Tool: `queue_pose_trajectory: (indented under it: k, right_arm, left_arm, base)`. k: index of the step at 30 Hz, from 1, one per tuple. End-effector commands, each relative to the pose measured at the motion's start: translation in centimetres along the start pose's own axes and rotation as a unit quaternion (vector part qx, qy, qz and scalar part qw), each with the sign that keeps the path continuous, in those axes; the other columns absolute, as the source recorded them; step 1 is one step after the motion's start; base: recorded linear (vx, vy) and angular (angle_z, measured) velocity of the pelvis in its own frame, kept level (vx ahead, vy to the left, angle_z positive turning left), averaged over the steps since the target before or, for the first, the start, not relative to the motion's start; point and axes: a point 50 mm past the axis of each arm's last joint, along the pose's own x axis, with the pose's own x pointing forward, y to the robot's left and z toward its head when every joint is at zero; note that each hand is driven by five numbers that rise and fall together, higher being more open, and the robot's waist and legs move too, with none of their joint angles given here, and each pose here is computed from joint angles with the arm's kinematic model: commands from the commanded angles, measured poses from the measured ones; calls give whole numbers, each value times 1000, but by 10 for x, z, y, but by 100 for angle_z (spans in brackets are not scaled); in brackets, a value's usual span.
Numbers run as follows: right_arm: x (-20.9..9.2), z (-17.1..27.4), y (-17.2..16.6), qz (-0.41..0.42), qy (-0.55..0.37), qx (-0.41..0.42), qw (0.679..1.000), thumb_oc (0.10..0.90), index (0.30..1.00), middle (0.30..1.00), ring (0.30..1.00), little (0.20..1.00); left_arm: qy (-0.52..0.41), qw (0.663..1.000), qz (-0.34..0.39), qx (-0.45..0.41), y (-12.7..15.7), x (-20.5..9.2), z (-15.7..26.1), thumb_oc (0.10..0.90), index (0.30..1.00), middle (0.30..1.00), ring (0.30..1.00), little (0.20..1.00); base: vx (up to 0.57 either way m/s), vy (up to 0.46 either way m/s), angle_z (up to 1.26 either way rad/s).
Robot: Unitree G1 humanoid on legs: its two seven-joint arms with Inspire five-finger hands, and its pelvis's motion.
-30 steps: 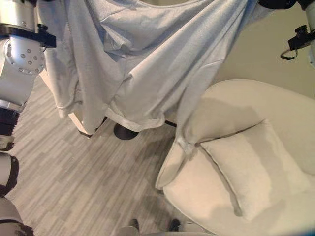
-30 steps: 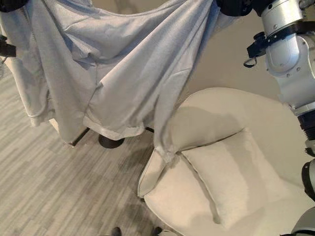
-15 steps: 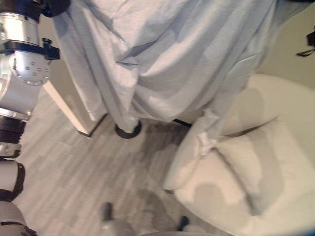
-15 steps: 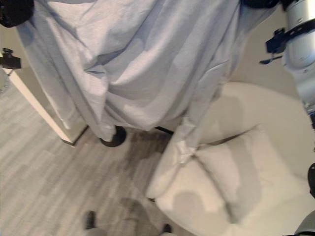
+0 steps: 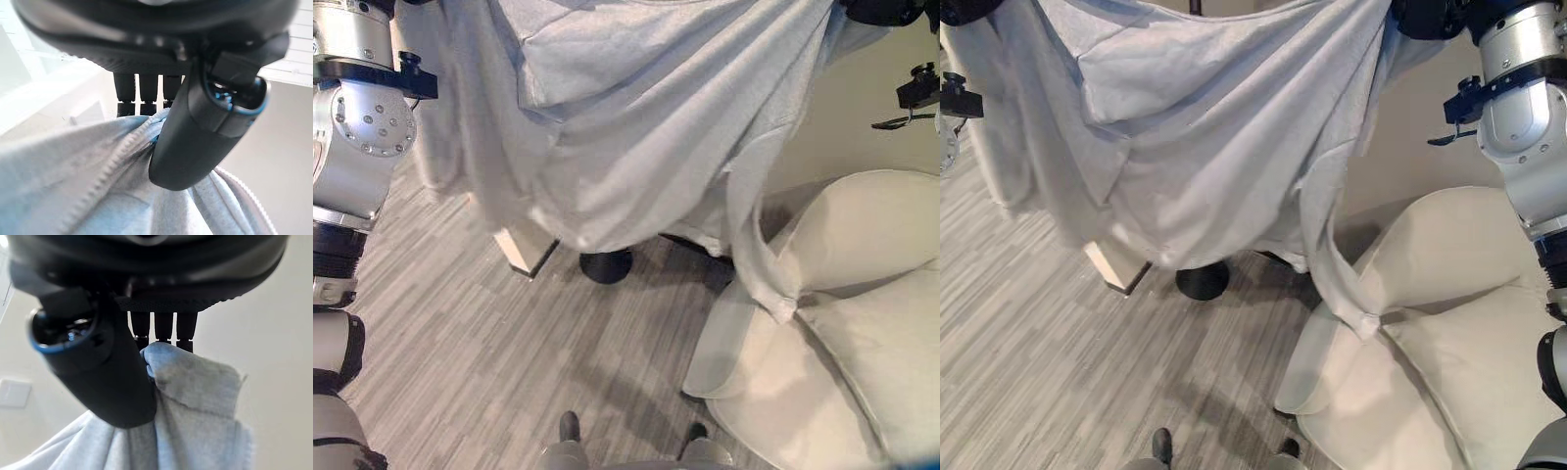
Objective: Hang the clothes on the sofa on the clothes rack.
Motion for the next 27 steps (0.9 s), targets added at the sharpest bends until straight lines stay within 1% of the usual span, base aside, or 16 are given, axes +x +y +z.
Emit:
queue_pose_trajectory:
  k: [1, 9, 14, 18, 21, 24, 27]
  right_arm:
    - [14, 0, -51, -108, 2, -23, 994, 400, 300, 300, 300, 300]
    - [6, -6, -41, -86, 11, -8, 996, 400, 300, 300, 300, 300]
    - [-1, 4, -38, -72, -18, -11, 997, 400, 300, 300, 300, 300]
    - [-4, 14, -40, -75, -46, 1, 996, 400, 300, 300, 300, 300]
    - [-3, 20, -46, -89, -59, 4, 994, 400, 300, 300, 300, 300]
    - [-4, 23, -46, -87, -69, -2, 994, 400, 300, 300, 300, 300]
    - [-8, 17, -42, -81, -57, -14, 995, 400, 300, 300, 300, 300]
  left_arm:
    - [-54, 994, 96, 1, 40, 21, 17, 400, 300, 300, 300, 300]
    - [-23, 995, 100, -1, 41, 6, 3, 400, 300, 300, 300, 300]
    - [-16, 993, 113, -3, 44, -2, 0, 400, 300, 300, 300, 300]
    - [-24, 991, 134, -11, 49, -4, 5, 400, 300, 300, 300, 300]
    - [-33, 987, 153, -37, 49, -2, 12, 400, 300, 300, 300, 300]
    - [-44, 986, 156, -42, 48, 2, 17, 400, 300, 300, 300, 300]
    - [-45, 986, 159, -33, 51, 4, 17, 400, 300, 300, 300, 300]
  base:
    - [118, -34, -29]
    - [74, -52, -13]
    - [69, -106, 4]
    - [51, -113, 6]
    - [-36, -51, 3]
    - [105, 131, 43]
    - [193, 236, 17]
